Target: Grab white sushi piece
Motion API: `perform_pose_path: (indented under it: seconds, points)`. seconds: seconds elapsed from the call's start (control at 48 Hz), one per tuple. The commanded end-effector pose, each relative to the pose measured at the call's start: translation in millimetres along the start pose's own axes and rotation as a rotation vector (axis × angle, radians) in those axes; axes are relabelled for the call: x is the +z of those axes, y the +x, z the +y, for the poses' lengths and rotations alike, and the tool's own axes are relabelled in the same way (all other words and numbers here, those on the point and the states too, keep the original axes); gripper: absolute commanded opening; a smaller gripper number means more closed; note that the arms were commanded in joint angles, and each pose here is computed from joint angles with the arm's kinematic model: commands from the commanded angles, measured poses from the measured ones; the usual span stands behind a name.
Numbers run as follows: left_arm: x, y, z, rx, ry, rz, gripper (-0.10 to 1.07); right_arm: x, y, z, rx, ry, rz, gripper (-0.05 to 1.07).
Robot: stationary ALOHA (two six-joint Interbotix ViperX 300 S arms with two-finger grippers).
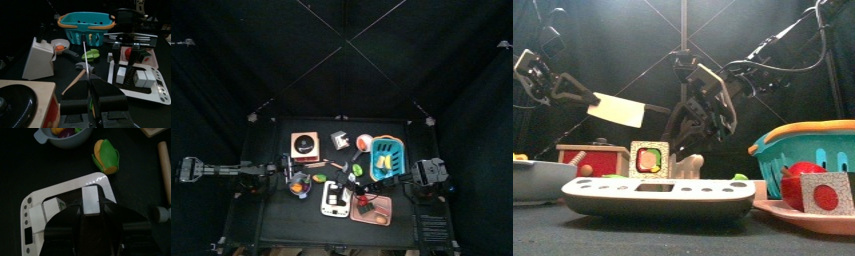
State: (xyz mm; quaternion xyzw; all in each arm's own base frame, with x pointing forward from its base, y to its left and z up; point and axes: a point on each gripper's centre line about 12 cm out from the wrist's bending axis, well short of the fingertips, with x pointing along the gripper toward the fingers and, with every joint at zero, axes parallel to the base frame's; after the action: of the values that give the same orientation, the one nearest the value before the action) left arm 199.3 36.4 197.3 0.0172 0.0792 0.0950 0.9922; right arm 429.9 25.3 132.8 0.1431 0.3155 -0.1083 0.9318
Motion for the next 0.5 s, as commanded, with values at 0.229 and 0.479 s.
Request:
perform_pose_path:
  seconds: [0.229, 0.479]
  points:
    - [4.1, 1.7, 0.2, 0.002, -0.003, -0.012, 0.34, 32.5, -20.0, 7.5, 0.033, 0.025, -0.087, 0.68]
    - [5.0, 1.8, 0.3, 0.002, -0.003, -0.015, 0.34, 33.2, -20.8, 6.6, 0.026, 0.062, -0.088, 0.68]
